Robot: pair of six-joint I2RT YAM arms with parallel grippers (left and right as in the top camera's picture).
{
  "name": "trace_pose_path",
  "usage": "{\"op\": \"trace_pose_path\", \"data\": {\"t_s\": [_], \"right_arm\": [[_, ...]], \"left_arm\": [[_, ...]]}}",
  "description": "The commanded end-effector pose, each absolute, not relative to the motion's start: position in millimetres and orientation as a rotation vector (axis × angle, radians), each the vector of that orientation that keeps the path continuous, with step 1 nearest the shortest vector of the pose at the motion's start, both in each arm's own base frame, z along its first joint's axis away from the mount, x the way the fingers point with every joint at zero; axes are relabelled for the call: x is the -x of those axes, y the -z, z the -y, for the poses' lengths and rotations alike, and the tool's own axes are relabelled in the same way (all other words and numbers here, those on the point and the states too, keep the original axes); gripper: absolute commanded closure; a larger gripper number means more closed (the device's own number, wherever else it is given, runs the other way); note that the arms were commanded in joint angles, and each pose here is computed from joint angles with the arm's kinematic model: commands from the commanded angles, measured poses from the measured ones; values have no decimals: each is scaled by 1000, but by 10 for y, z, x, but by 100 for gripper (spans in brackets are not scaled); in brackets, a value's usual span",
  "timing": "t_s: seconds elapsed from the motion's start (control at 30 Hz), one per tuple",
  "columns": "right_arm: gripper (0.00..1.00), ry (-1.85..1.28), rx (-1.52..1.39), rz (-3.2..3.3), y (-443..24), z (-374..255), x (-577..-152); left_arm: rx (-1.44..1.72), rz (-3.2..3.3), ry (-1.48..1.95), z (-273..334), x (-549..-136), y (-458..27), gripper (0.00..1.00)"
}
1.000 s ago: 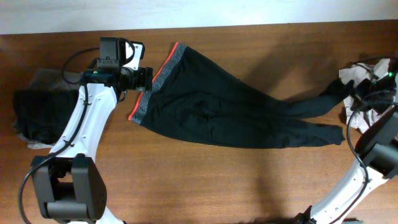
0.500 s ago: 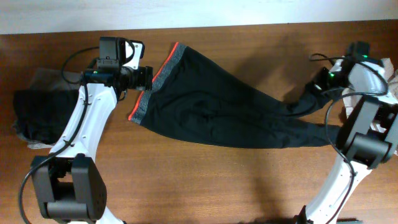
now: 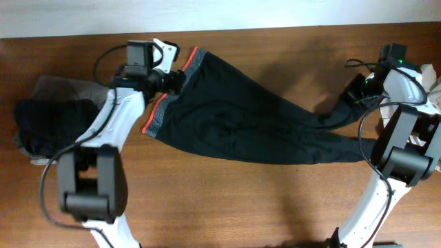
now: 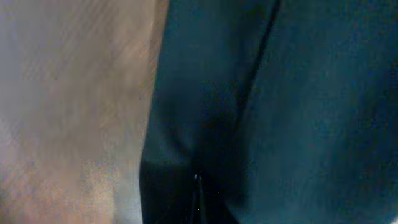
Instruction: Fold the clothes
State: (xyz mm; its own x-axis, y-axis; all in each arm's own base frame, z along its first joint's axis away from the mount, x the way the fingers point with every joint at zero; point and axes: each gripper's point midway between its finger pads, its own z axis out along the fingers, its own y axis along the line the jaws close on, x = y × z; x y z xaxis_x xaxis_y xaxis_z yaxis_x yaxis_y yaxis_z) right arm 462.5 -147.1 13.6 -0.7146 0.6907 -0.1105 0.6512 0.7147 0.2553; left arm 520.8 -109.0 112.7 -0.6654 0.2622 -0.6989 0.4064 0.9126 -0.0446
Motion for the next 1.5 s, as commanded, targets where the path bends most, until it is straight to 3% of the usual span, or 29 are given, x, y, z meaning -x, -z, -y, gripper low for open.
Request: {"op": "trace_pose_path", "data": {"t_s": [0.0, 0.3, 0.47, 0.6, 0.87, 1.0, 1.27, 1.47], "right_arm": [[96, -405, -945, -2653, -707, 1479, -4753], [96, -385, -845, -2503, -1953, 1622, -4734], [96, -366, -814, -2457, -2391, 1609, -4694], [96, -362, -802, -2441, -2627, 1573, -4636], [96, -369, -819, -2469, -2734, 1510, -4497], [96, -358, -795, -2524, -2677, 1457, -4412], [90, -318, -624, -2605, -2604, 1162, -4469], [90, -295, -581, -2760, -2112, 873, -4537]], "left_arm": [[-522, -2379, 280, 1197, -5243, -668, 36], [-510, -2677, 211, 984, -4756, -130, 70], [-508, -2844, 124, 809, -4419, 18, 85], [-329, -3027, -47, 477, -4083, 121, 100], [372, -3329, -309, -63, -3135, 298, 99], [533, -3377, -353, -189, -2920, 277, 99], [133, -3172, -211, -6, -3551, -79, 99], [-61, -2935, -168, 168, -4057, -513, 97]]}}
